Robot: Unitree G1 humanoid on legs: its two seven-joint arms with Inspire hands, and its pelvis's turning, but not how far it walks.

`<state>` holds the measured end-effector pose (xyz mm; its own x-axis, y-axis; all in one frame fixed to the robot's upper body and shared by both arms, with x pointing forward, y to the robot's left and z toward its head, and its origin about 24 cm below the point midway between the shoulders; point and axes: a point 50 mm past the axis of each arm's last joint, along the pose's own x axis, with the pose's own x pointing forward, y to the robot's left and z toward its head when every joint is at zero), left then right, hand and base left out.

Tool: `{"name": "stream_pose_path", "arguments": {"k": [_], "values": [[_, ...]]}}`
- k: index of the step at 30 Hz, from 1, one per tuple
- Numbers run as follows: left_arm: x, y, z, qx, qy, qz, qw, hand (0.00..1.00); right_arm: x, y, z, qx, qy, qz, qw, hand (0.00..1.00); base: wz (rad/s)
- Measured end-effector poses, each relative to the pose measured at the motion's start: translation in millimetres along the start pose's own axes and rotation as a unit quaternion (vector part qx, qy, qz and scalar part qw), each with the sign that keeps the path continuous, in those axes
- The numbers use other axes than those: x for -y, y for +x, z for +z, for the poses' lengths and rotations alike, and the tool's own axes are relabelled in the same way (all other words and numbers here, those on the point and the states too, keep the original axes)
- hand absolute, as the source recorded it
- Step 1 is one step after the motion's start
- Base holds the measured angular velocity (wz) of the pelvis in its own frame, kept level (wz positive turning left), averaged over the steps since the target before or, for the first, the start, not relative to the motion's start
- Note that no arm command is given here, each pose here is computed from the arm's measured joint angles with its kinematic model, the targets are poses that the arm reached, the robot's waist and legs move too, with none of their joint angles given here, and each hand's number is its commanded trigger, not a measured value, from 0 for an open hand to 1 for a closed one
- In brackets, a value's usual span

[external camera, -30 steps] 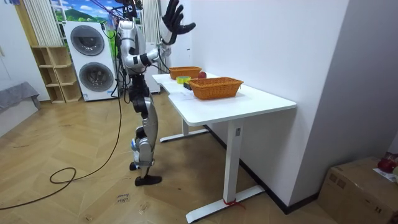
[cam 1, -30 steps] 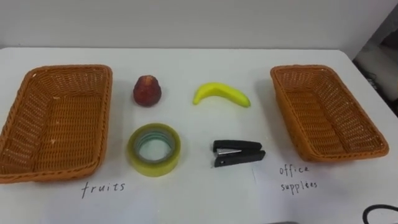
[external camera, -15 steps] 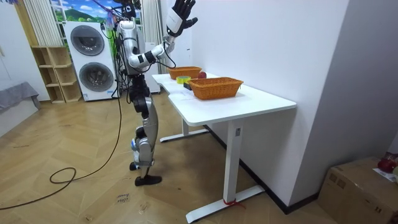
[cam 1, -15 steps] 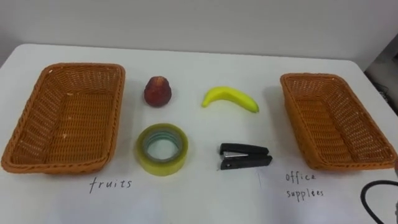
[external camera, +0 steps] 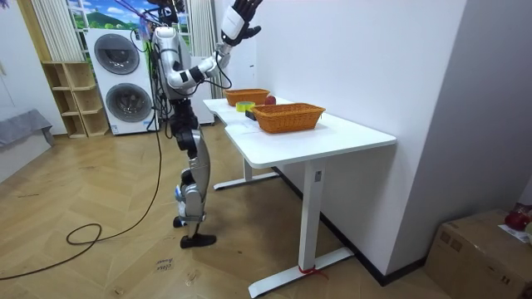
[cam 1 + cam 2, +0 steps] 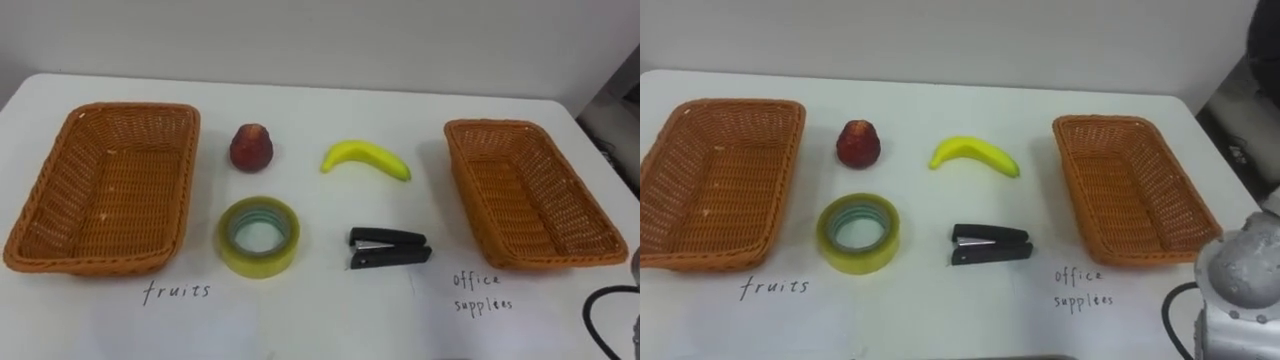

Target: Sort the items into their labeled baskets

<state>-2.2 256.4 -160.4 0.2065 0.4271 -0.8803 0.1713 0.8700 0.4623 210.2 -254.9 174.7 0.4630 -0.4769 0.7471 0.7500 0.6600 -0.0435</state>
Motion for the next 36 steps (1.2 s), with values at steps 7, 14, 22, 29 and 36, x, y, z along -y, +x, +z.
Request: {"name": "stream_pose_path", "arguments": {"k": [7,14,22,29,36], "values": [[-0.2,1.0,5,0.007,0.001,-0.011,1.000,0.00,-11,1,4,0.012,0.005,0.070,0.997,0.00,0.00],[-1.5,2.6,12,0.018,0.010,-0.018,1.000,0.00,-23,-3,4,0.008,0.005,0.136,0.991,0.00,-0.01],[-1.7,2.7,15,0.026,0.030,-0.022,0.999,0.00,-37,-11,4,0.007,-0.006,0.222,0.975,0.00,0.04],[-2.1,3.2,17,0.023,0.032,-0.022,0.999,0.00,-46,-19,-1,0.007,-0.038,0.276,0.960,0.00,0.01],[-3.8,4.1,20,0.021,0.041,-0.018,0.999,0.00,-61,-34,-9,-0.018,-0.059,0.357,0.932,0.00,0.00]]}}
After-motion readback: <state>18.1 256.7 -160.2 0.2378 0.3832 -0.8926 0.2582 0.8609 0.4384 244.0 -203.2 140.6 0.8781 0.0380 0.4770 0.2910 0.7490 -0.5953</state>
